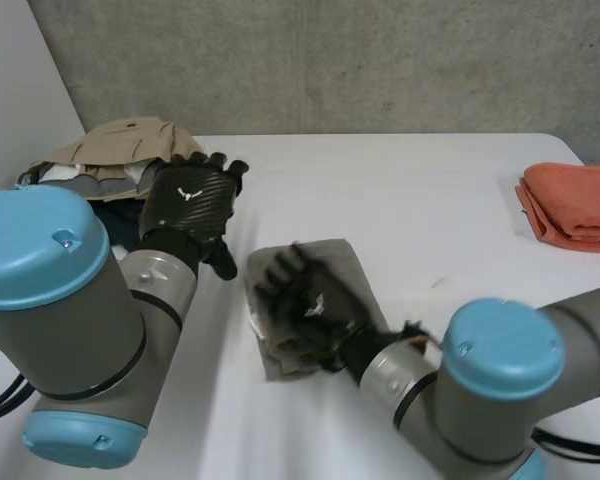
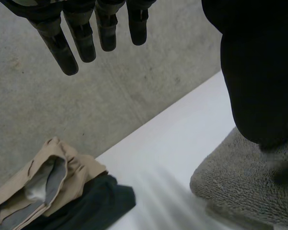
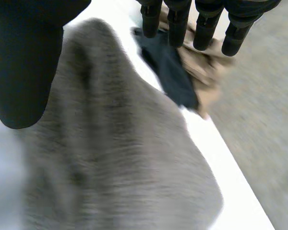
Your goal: Fold the laundry.
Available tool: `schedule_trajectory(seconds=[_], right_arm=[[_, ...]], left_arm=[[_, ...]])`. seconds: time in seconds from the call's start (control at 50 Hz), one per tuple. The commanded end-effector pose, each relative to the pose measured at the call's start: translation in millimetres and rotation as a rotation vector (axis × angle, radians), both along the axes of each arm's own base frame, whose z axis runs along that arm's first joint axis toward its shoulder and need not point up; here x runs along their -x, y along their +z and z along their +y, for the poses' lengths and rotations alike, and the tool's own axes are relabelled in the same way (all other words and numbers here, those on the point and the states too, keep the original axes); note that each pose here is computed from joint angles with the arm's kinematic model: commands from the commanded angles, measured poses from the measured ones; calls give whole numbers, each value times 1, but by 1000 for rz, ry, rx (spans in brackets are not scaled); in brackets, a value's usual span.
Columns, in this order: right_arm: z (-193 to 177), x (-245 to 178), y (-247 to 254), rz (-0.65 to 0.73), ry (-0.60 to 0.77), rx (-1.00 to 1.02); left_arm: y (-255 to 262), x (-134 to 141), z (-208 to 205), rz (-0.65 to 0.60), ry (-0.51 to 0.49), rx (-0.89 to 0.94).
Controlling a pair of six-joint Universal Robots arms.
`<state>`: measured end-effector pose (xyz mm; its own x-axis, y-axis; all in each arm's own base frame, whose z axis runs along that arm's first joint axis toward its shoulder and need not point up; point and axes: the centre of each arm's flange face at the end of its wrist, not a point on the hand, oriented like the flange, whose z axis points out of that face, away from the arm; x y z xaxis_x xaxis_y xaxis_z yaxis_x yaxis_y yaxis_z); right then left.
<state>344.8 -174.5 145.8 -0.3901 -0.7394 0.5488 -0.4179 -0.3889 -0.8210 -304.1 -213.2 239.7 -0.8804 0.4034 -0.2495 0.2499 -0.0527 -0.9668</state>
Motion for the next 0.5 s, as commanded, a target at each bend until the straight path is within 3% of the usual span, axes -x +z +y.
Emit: schedule_trajectory(seconds=[0.02,0.1,0.22,0.38,0.5], right_arm=[[-52,41,70,-357,-234,-221],[-63,48,79,-432,-279,-425],[-87,38,40,-255,-360,-615],[-106,28,0,-96,-399,-743],[-112,26,-13,-41,-427,-731]], left_arm=[[7,27,12,71,-80,-3],[-2,51,22,72,-139,-17],[-39,76,28,-10,-173,-112],[-88,65,10,-176,-7,-228],[-105,45,1,-260,44,-314]])
